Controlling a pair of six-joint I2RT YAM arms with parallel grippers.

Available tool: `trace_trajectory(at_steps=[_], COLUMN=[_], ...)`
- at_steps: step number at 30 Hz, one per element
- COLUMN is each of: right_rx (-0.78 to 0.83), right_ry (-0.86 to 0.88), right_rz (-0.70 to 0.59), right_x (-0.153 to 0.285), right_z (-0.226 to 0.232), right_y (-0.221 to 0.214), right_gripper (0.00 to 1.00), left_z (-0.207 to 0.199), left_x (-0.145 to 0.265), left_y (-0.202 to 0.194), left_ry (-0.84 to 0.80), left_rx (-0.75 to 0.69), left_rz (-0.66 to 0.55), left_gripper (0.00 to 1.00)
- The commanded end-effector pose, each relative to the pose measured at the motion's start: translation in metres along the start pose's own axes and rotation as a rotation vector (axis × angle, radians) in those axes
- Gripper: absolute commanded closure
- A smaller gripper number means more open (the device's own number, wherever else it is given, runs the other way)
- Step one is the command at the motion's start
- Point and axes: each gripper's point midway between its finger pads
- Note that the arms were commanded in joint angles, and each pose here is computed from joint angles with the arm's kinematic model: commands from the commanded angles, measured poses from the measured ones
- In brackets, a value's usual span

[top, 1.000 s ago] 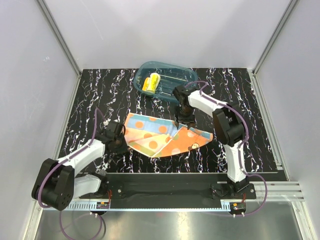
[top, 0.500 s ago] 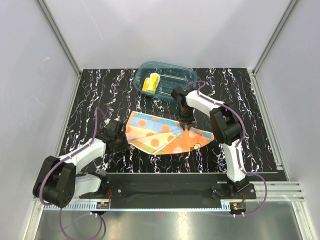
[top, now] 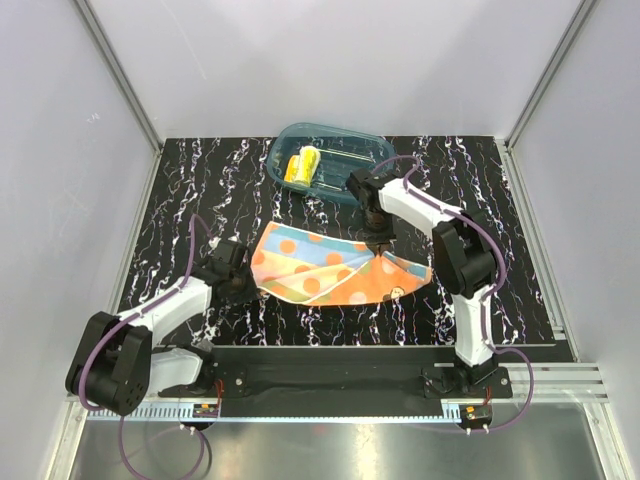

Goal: Roll the towels

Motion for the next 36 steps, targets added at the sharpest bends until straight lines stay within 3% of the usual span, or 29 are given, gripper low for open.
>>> trace_trajectory(at_steps=[1,3,5,14,16,18,24,33,35,36], right_rx=[-0.013,-0.021,-0.022,-0.044,-0.044,-0.045,-0.088,-0.266,-0.299,-0.307], right_ry=[0.003,-0.001,0.005,0.023,0.029,0.038,0.127,0.314,0.298,0.304], right_rz=[-0.052,-0.049,-0.052,-0.034,-0.032,-0.025,-0.046,-0.081,-0.074,-0.075], right_x=[0.022,0.024,0.03,0.03,0.03,0.028,0.049,0.099,0.1,0.101], right_z=[-0.004,-0.007,-0.009,-0.02,-0.02,-0.021,-0.023,-0.053,-0.063,-0.066], right_y=[0.0,-0.004,-0.009,-0.036,-0.039,-0.044,-0.067,-0.154,-0.169,-0.174], right_gripper=[0.9,0.88,0.78,0.75,0.81,0.99,1.0,1.0,0.99,0.84], left_z=[0.011,0.011,0.011,0.006,0.006,0.007,0.007,0.006,0.002,0.001], left_x=[-0.006,-0.006,-0.006,-0.007,-0.007,-0.006,-0.005,0.007,0.013,0.016], left_y=[-0.008,-0.007,-0.007,-0.005,-0.006,-0.006,-0.007,-0.009,-0.01,-0.011], left_ry=[0.033,0.038,0.037,0.025,0.025,0.026,0.026,0.01,-0.012,-0.018], left_rx=[0.005,0.01,0.014,0.028,0.027,0.03,0.04,0.093,0.094,0.096], left_rz=[0.023,0.023,0.024,0.026,0.029,0.027,0.027,0.006,0.011,0.014], left_gripper=[1.0,1.0,1.0,1.0,1.0,1.0,1.0,1.0,0.89,0.75])
Point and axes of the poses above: each gripper's point midway between its finger pads, its own x axis back along the fingers, its own z axis along the line the jaws close on, y = z × x
